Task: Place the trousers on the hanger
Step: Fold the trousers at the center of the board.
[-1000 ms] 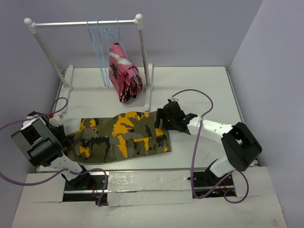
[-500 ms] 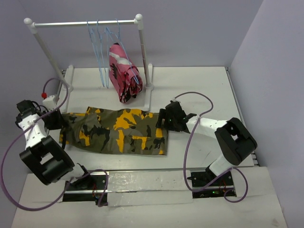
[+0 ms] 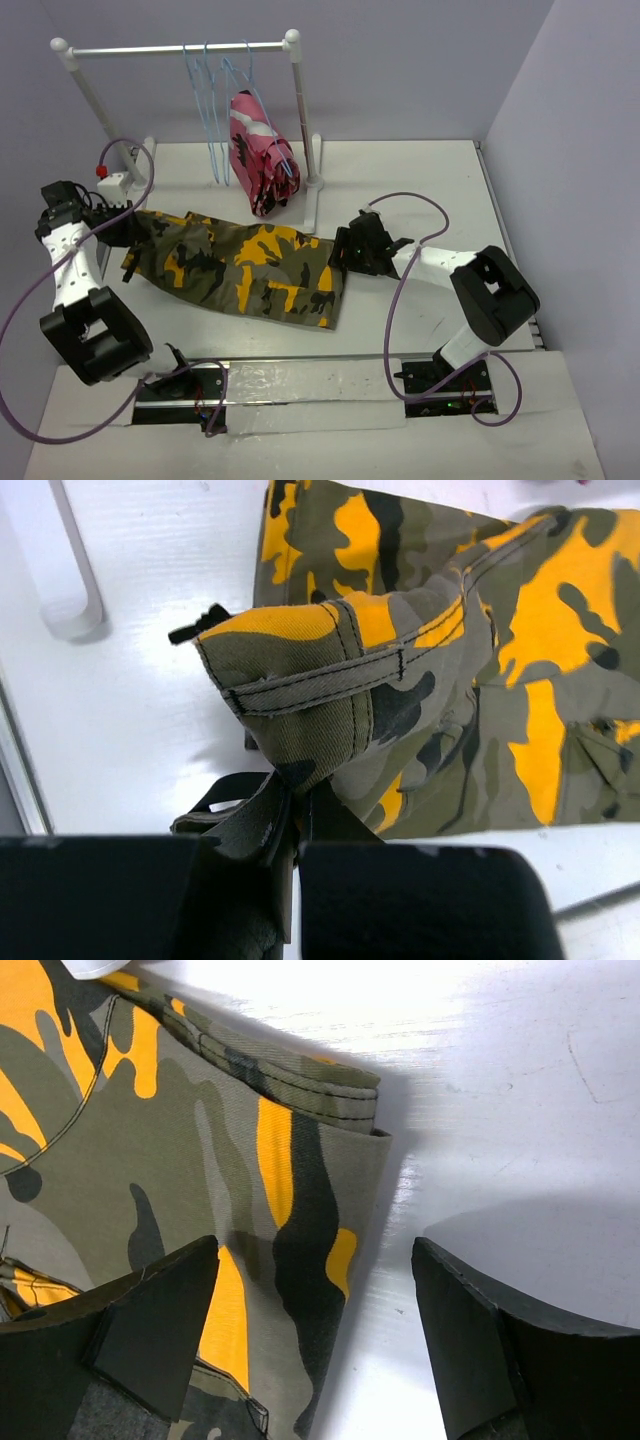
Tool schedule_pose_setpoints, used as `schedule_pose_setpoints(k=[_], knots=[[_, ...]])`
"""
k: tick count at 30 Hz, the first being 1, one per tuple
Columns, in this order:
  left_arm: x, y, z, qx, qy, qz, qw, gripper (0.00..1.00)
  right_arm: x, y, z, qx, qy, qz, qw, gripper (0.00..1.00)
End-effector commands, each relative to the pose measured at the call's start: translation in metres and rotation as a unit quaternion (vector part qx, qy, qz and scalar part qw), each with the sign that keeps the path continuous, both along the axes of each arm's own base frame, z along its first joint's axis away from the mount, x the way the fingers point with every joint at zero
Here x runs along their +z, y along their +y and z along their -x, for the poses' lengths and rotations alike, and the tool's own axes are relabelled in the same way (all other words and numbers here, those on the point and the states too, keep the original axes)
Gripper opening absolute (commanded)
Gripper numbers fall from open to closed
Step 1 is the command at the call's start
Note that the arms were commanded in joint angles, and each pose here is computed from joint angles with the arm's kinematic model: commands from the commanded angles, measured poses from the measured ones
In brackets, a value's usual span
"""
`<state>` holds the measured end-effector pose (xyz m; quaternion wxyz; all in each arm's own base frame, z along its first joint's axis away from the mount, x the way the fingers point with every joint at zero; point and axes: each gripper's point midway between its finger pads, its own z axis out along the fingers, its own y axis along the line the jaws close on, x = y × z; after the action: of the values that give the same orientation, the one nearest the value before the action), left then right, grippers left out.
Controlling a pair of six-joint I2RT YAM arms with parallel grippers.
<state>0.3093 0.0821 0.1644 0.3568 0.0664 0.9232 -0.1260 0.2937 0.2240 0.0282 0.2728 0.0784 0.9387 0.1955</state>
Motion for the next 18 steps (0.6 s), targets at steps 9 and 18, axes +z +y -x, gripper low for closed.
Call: schedule_pose_setpoints(k=[9, 18], knots=[[-0.070, 0.055, -0.071, 0.110, 0.033, -0.062, 0.991, 0.13, -0.002, 0.011, 0.019, 0.032, 0.027, -0.041, 0.998, 0.72], [-0.098, 0.065, -0.047, 0.164, 0.088, -0.082, 0.979, 0.50, 0.005, 0.000, -0.014, 0.030, -0.003, 0.010, 0.999, 0.10]])
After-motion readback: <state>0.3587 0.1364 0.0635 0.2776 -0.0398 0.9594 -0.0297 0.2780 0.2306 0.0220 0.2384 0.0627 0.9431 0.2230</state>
